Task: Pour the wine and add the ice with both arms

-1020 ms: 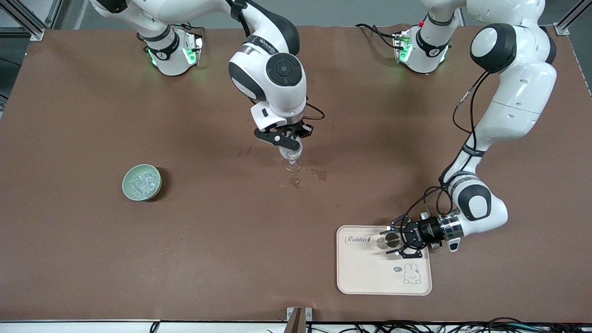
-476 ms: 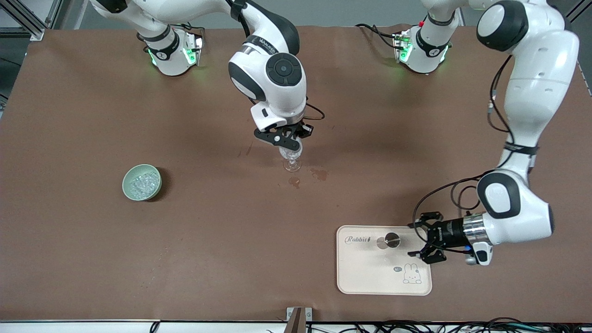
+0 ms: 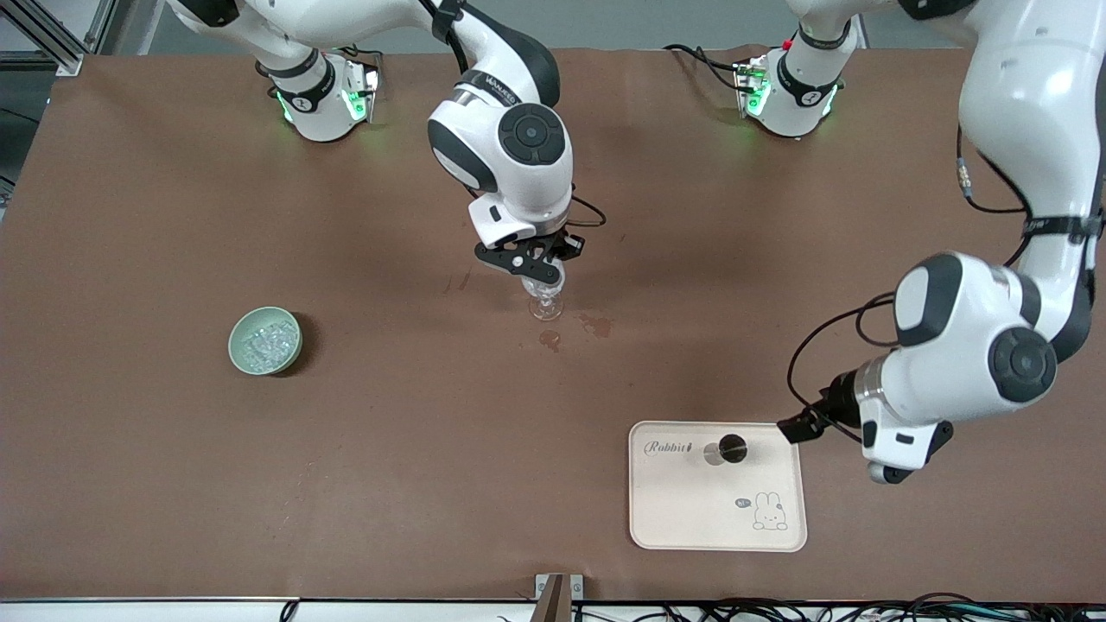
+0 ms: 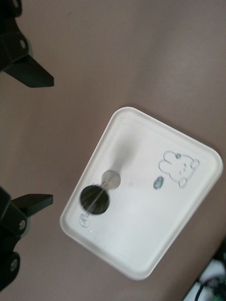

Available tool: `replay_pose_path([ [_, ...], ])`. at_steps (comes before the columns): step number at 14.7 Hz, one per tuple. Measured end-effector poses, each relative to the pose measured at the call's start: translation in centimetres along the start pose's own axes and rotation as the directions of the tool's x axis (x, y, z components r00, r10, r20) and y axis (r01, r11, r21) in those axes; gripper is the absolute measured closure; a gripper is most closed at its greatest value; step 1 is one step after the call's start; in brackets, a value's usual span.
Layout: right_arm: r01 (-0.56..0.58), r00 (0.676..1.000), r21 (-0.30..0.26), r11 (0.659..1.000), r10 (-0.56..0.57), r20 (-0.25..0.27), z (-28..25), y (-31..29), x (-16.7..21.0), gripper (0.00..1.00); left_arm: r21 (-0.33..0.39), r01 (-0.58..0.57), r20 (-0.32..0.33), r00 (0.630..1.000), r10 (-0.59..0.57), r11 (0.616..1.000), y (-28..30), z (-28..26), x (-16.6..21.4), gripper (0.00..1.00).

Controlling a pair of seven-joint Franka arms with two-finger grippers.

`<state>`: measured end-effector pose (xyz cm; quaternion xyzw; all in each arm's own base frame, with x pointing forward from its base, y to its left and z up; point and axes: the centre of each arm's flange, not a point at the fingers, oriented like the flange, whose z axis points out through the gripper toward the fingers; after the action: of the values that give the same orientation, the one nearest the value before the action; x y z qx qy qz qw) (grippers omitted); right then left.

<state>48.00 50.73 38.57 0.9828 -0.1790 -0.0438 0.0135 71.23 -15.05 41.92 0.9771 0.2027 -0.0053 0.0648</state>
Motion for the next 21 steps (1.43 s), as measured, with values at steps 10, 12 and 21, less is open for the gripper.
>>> replay_pose_path([
  [10, -0.016, 1.000, 0.024, 1.000, 0.017, -0.013, -1.5, 0.0, 1.0, 0.13, 0.177, -0.473, -0.112, 0.862, 0.495, 0.863, -1.3, -18.0, -7.6, 0.00],
  [12, -0.037, 0.998, 0.042, 0.998, 0.039, -0.041, -4.4, 0.9, 2.2, 0.00, 0.223, -0.510, -0.087, 0.838, 0.538, 0.831, -1.4, -19.2, -10.4, 0.00],
  [21, -0.201, 0.941, 0.035, 0.979, 0.203, -0.269, -24.0, 18.9, 12.0, 0.00, 0.210, -0.497, 0.005, 0.861, 0.508, 0.842, -9.6, -22.7, -14.9, 0.00],
])
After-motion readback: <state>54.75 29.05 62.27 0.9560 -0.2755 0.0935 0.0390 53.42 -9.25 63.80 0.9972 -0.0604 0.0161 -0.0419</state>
